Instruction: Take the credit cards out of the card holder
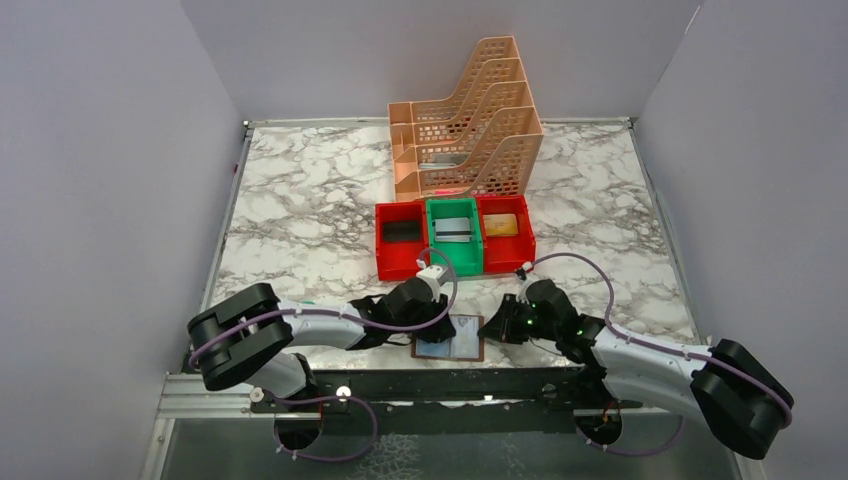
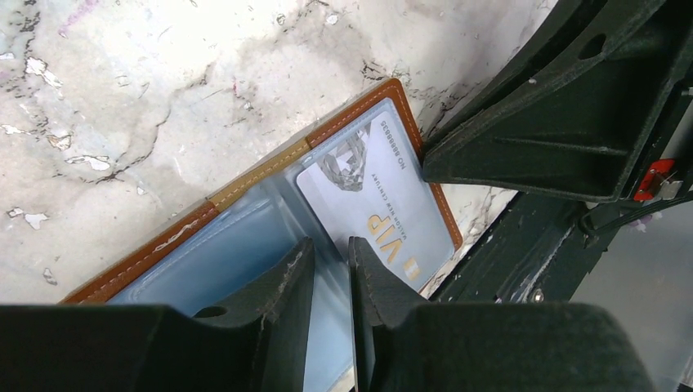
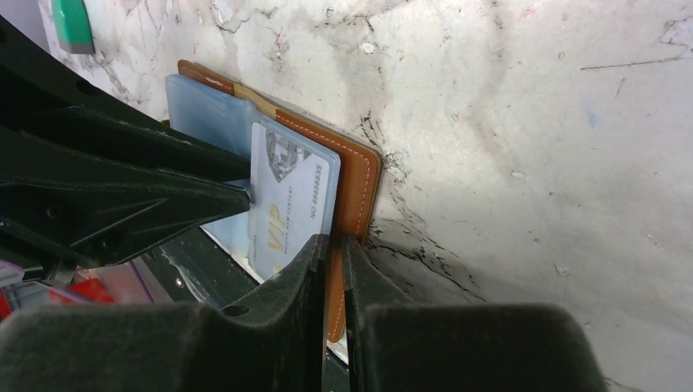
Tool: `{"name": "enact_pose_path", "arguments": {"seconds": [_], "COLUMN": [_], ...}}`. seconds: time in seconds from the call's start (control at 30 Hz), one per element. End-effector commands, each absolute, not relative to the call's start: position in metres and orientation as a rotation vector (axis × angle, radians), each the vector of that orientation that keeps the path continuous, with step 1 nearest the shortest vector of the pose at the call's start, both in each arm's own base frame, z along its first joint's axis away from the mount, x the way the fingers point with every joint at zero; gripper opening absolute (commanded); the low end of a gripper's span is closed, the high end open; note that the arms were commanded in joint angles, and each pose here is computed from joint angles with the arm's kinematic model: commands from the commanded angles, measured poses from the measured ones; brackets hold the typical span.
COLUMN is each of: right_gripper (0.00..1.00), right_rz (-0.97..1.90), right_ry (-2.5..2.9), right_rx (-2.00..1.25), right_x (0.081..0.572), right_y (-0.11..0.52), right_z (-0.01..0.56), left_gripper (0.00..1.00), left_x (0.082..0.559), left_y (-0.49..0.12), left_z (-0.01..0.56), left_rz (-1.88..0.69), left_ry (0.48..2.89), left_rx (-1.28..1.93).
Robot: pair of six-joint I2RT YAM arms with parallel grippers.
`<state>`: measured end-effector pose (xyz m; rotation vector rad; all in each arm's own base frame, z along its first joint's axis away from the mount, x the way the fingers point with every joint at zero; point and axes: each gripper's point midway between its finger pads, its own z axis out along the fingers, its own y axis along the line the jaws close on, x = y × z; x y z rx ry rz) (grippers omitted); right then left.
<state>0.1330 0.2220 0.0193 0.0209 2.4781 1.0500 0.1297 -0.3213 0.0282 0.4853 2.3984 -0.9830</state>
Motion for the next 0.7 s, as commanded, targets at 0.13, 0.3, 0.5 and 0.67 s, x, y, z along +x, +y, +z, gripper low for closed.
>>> {"name": "enact_pose_path", "arguments": {"seconds": [0.13,0.3,0.5,0.67], "right_gripper": [0.17,0.17,0.17,0.18], "right_rz": [0.943,0.958,0.965,0.982], "right_ry": [2.544,2.577,2.583,2.566], "right_rx": [0.024,0.022,0.012,-0.002], "right_x": [0.126,0.121,0.121,0.124], "right_y": [0.207,0.208,0.211,0.215], "right_z": [-0.002,-0.008,-0.007,0.002], "left_gripper": [0.22,0.17,0.02,0.00], "left_x": [0.121,0.117,0.118,0.120], "left_y": [-0.331,-0.340,-0.332,-0.328], "left_z": [0.024,0.025,0.021,0.028], "left_rz": [-1.074,-1.133,-1.106,-1.103], "left_ry": [2.406,2.407,2.412,2.386], "left_rx": [0.490,0.500,0.464,0.442]}}
